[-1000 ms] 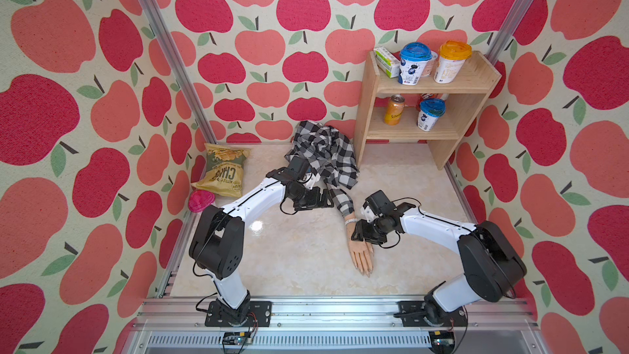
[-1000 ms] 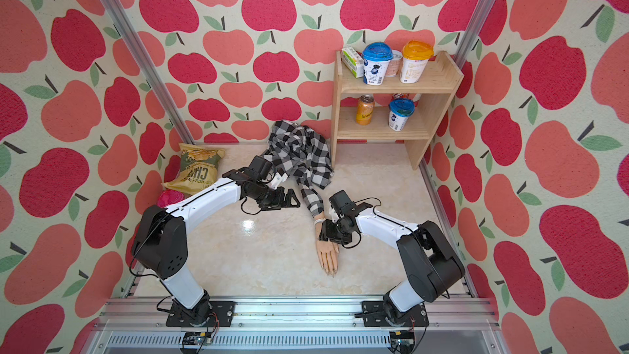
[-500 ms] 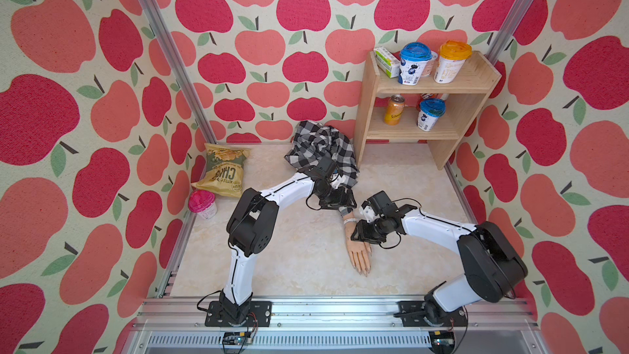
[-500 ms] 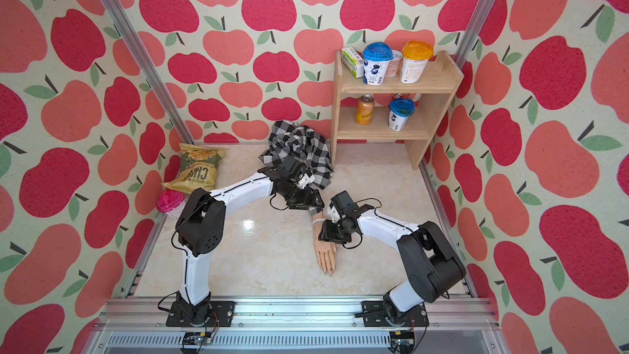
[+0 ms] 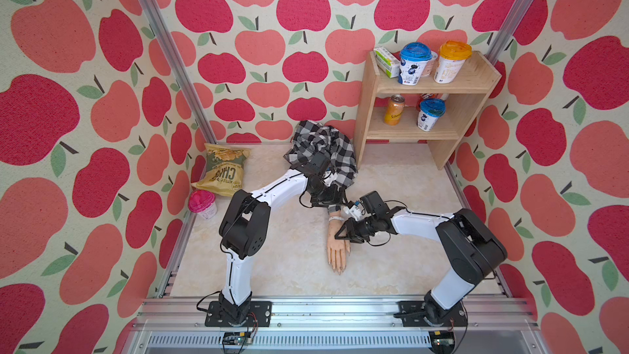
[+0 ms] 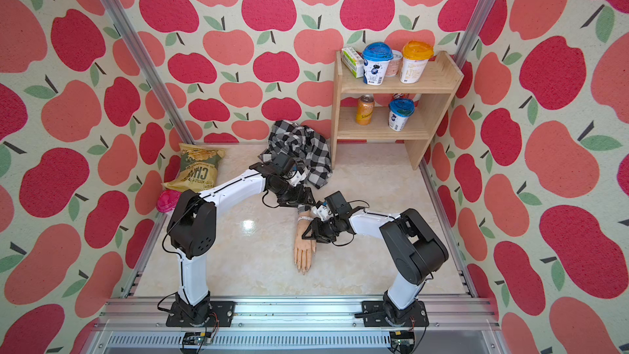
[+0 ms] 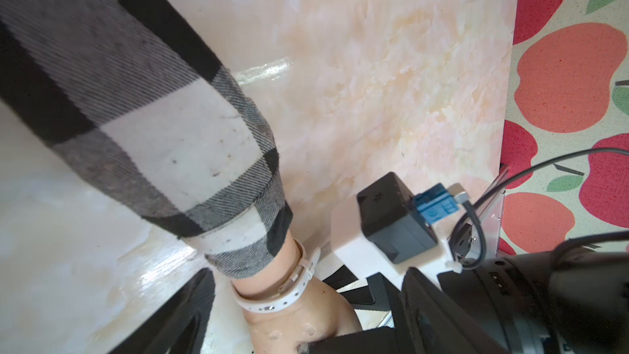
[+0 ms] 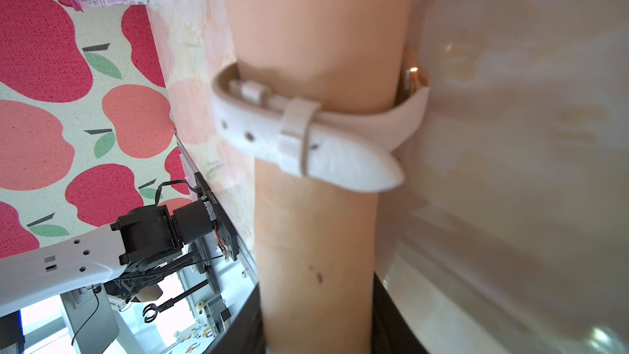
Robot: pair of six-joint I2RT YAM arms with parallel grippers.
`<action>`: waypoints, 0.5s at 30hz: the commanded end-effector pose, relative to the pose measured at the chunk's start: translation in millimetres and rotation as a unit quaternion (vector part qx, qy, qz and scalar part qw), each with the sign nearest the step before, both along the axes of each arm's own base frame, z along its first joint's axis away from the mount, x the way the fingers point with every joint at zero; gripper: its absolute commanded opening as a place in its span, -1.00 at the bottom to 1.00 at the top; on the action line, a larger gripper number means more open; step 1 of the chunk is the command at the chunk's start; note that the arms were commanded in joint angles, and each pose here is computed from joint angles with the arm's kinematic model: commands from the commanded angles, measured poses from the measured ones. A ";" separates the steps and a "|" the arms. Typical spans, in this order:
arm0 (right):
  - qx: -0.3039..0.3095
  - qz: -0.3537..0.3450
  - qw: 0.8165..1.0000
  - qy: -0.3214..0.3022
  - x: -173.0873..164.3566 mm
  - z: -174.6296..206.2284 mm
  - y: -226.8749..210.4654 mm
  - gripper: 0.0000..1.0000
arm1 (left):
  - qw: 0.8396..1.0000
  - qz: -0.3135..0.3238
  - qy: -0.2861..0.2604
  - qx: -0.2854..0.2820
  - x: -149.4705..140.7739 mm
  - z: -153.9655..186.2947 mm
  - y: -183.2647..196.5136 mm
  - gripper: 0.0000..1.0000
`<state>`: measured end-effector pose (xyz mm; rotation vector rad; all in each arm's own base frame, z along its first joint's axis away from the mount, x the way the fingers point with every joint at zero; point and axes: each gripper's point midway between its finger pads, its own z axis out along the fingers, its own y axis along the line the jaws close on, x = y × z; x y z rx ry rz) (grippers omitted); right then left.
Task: Take off the watch
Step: Adjust the hand at the center of the board.
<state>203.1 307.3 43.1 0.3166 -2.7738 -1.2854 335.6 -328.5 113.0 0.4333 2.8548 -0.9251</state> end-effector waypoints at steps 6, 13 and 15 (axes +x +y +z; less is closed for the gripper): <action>-0.010 0.042 0.999 0.025 -7.3 -13.8 18.1 -0.12 | 0.999 -0.023 -0.016 0.041 -15.9 2.1 22.9 0.80; -0.094 0.029 0.994 -0.041 12.1 3.9 -15.6 0.21 | 0.997 -0.031 -0.027 0.065 -18.6 9.3 43.1 0.82; -0.116 0.022 0.991 -0.065 19.7 16.9 -26.9 0.22 | 0.997 -0.023 -0.024 0.071 -18.5 12.4 49.7 0.82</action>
